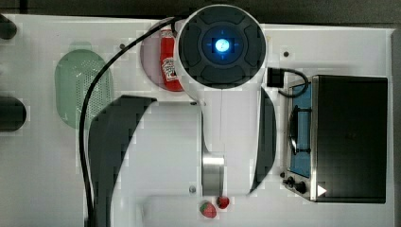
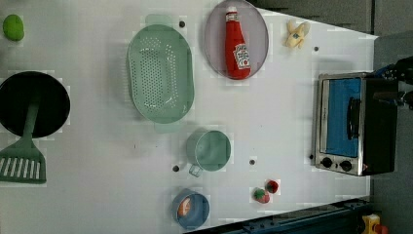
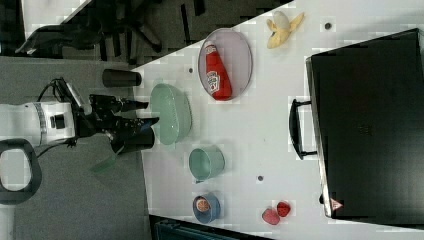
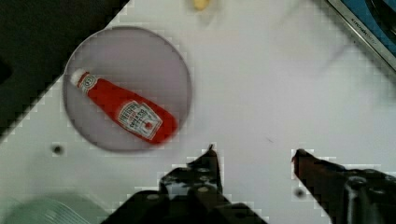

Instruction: Flap open oven.

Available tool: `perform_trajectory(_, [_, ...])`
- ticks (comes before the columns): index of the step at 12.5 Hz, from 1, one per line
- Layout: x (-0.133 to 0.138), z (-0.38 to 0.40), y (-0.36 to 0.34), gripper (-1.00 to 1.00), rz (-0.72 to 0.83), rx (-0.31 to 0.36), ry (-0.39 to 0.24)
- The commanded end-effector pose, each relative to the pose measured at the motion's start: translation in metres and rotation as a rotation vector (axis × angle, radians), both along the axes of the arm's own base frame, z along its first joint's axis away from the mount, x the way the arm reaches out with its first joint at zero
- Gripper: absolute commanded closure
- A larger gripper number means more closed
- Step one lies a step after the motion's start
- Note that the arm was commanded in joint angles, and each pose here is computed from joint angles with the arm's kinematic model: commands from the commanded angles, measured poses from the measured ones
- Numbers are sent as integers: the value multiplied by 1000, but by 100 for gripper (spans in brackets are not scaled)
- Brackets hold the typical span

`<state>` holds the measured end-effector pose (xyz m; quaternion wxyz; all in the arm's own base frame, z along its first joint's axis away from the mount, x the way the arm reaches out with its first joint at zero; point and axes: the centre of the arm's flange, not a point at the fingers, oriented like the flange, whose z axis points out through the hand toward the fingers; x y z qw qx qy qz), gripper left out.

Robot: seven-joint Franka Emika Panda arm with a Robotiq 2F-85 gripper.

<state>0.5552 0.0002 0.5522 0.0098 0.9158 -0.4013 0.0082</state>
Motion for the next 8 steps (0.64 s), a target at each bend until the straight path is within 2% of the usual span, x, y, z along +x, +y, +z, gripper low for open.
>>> perform_trajectory(1, [-131, 69, -40, -59, 32, 33, 65])
perform_trajectory(3, [-131, 69, -40, -100, 32, 33, 65])
perform_trajectory(5, [-131, 69, -40, -100, 32, 33, 65])
perform_trajectory(6, [-131, 69, -40, -89, 32, 33, 65])
perform_trajectory(8, [-131, 68, -40, -39, 31, 33, 66])
